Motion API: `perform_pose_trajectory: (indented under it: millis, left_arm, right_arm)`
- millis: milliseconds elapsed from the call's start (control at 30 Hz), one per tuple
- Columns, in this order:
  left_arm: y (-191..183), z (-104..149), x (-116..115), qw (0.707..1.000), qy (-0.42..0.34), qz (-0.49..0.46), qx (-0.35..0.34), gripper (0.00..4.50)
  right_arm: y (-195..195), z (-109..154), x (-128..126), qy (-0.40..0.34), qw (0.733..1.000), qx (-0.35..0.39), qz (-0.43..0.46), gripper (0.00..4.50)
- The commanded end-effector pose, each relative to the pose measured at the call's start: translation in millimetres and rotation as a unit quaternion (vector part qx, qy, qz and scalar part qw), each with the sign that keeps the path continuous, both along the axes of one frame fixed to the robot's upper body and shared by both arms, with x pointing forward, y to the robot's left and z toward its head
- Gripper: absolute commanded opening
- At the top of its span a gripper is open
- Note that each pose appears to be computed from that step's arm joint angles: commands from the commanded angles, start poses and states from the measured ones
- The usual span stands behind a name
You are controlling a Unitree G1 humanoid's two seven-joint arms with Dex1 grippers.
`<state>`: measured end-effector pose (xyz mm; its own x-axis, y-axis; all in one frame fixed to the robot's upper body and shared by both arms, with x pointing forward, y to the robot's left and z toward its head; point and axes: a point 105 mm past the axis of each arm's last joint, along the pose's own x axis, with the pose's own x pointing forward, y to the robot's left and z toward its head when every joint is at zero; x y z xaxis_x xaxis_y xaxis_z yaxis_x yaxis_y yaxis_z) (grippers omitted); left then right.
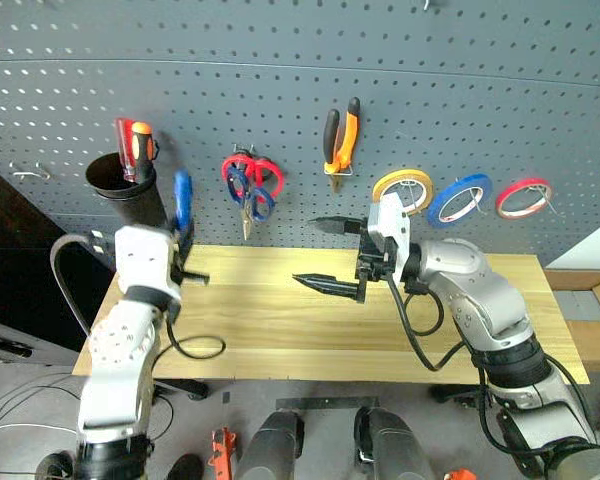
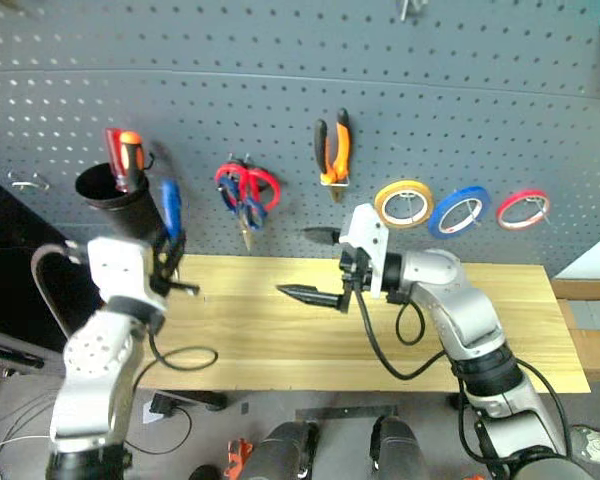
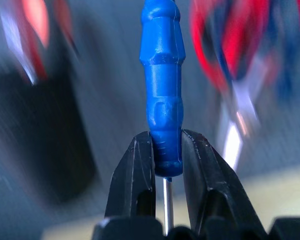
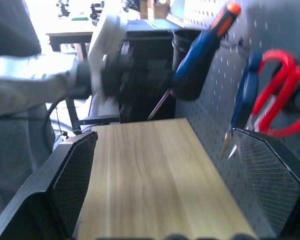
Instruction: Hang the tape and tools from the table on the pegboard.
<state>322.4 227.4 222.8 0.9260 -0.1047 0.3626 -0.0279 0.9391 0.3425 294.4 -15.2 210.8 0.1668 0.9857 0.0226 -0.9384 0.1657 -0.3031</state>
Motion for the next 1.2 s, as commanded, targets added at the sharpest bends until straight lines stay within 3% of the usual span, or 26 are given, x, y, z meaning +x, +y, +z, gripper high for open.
perform_pose_trajectory:
  millis: [33,133,333,467,733,933,1200]
  left_arm:
    - [10.3,74.1,-4.4,0.994,-0.112,0.013,-0.004,0.43]
    - [25.2,97.9,3.7,0.989,-0.139,0.021,-0.045,0.43]
    - [30.7,108.0,22.5,0.987,-0.154,0.013,-0.036,0.43]
    - [43.7,95.8,26.5,0.988,-0.141,0.046,-0.033,0.43]
    - [64.5,83.3,11.7,0.985,-0.14,0.102,-0.025,0.43]
    - [71.6,64.4,19.9,0.989,-0.096,0.115,-0.019,0.43]
    - [78.3,57.5,15.9,0.986,-0.102,0.131,-0.014,3.05]
  right_arm:
    - [0.7,17.6,-4.4,-0.04,0.999,0.013,0.018,4.5]
    - [3.6,21.7,-7.7,-0.046,0.998,0.019,0.028,4.5]
    - [4.7,20.7,-9.3,-0.052,0.998,0.012,0.027,4.5]
    - [2.9,19.7,-9.1,-0.054,0.998,0.007,0.019,4.5]
    - [2.6,12.1,-6.6,-0.056,0.998,-0.007,0.008,4.5]
    - [6.2,14.1,-7.0,-0.058,0.998,-0.005,0.016,4.5]
    - [6.4,14.4,-4.2,-0.061,0.998,-0.003,0.012,4.5]
